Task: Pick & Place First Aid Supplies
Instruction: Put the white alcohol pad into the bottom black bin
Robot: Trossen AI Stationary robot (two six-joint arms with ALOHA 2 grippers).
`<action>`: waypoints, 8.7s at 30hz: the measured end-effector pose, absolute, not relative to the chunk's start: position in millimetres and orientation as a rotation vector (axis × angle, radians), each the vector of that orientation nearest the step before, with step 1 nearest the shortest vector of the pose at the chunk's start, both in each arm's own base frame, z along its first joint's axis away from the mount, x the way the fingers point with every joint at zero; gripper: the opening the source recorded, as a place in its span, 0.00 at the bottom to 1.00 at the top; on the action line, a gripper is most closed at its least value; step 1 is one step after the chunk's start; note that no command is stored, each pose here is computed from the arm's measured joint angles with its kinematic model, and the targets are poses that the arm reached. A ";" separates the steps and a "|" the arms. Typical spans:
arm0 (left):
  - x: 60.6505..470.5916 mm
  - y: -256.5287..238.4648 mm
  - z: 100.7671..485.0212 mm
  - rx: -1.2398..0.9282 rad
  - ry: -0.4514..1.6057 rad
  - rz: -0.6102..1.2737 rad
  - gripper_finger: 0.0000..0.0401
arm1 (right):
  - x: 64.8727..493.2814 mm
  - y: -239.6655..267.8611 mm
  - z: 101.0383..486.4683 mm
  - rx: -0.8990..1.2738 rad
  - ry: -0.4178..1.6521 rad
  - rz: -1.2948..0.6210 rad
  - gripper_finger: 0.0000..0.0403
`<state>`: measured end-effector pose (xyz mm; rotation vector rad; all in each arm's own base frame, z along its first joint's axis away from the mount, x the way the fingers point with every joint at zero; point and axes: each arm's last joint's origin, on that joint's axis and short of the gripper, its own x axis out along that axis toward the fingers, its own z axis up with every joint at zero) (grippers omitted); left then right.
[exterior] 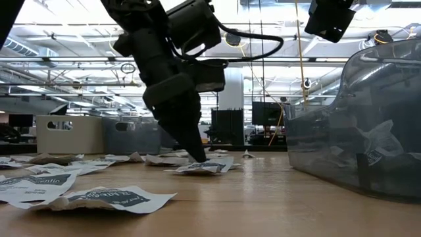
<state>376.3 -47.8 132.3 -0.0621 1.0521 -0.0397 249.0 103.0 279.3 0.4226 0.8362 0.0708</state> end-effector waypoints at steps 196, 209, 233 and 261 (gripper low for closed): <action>355.8 -98.8 147.7 -0.296 1.158 -0.029 0.00 | 238.5 106.4 244.2 0.488 0.794 0.295 0.51; 351.1 -99.6 178.6 -0.430 0.554 -0.194 0.00 | 239.9 106.8 246.0 0.471 0.764 0.303 0.51; 329.6 -96.3 182.6 -0.609 0.152 -0.390 0.00 | 279.6 99.4 252.8 0.224 0.360 0.196 0.51; 330.2 -95.5 183.5 -0.636 0.151 -0.392 0.00 | 295.5 104.7 236.9 0.248 0.360 0.314 0.00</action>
